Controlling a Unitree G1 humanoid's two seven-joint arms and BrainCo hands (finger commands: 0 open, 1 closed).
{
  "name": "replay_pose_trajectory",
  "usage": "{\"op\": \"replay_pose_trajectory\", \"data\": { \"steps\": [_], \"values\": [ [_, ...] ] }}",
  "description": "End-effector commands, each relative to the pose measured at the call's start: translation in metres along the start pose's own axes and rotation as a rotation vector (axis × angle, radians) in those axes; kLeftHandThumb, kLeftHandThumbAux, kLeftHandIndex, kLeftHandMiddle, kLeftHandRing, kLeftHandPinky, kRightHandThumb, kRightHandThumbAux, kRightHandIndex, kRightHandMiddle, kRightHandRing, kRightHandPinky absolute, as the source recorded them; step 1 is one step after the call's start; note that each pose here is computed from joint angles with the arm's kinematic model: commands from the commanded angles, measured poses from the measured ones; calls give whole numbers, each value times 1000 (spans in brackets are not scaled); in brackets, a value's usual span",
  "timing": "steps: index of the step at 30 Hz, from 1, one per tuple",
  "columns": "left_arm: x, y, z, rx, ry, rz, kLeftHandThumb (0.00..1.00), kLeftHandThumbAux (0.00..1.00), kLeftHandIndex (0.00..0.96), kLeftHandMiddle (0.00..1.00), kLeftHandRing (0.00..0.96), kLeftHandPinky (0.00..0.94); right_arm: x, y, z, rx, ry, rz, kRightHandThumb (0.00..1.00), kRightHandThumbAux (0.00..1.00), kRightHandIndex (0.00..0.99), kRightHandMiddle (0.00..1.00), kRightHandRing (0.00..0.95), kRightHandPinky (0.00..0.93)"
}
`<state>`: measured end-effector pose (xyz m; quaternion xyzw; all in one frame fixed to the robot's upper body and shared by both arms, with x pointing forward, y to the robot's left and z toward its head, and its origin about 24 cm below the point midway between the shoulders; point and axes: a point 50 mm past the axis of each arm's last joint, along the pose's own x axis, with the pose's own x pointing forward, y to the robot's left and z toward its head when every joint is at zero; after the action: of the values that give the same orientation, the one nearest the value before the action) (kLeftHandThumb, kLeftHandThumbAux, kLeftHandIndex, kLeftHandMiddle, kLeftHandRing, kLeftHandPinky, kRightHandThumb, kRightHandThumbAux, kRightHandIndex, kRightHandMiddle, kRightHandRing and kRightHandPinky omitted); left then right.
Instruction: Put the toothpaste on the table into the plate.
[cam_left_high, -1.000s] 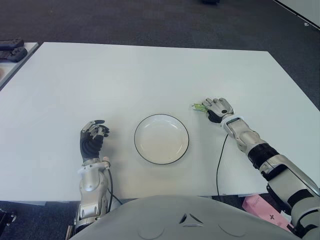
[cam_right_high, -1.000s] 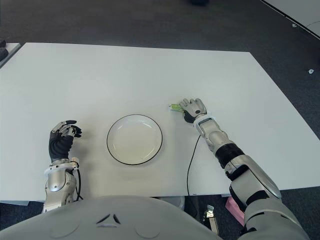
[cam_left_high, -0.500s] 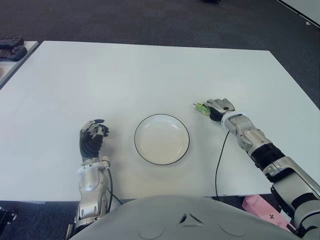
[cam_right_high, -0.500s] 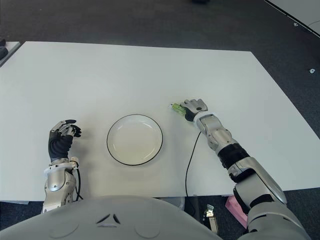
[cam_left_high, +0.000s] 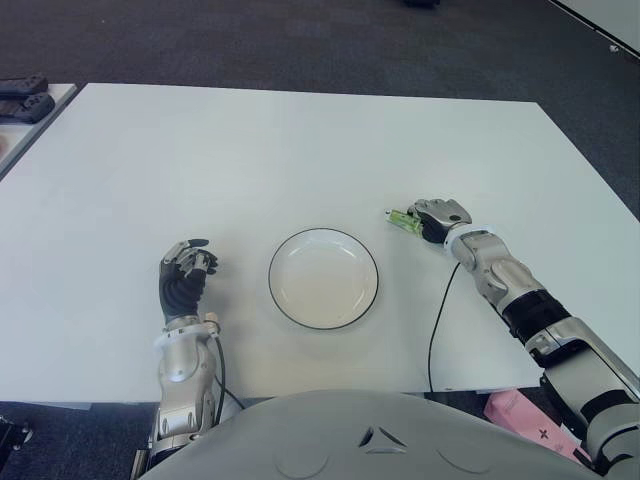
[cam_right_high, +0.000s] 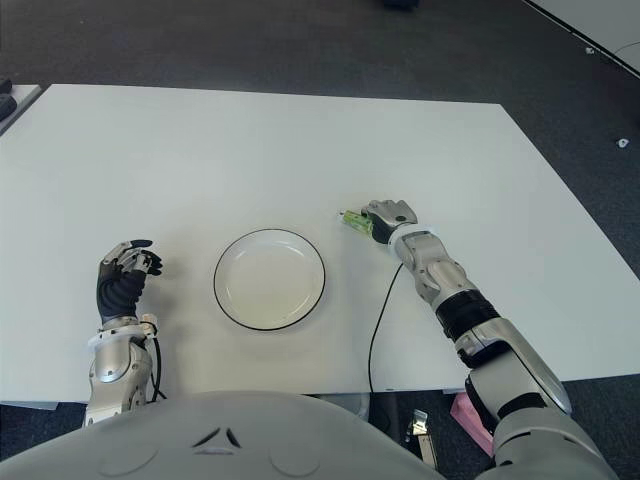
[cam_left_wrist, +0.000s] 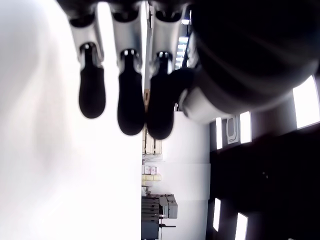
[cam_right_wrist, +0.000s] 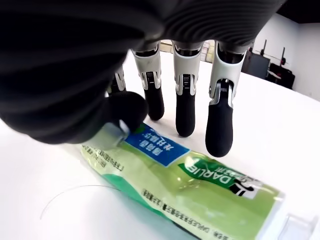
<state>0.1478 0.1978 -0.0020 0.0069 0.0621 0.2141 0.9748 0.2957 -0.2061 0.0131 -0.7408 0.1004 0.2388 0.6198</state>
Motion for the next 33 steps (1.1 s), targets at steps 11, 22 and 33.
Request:
{"op": "replay_pose_trajectory", "data": {
  "steps": [11,22,33],
  "values": [
    [1,1,-1,0,1,8,695,722,434,623,604,582,-9,52,12,159,-45,135,861,662,434,570,725,709],
    [1,1,-1,1,3,14,698,722,435,614,599,584,-8,49,11,193,-62,66,860,667,427,593,765,754],
    [0,2,0,-1,2,7,698,721,435,619,603,587,-8,37,12,554,-61,-35,729,504,279,378,427,434]
  ]
}}
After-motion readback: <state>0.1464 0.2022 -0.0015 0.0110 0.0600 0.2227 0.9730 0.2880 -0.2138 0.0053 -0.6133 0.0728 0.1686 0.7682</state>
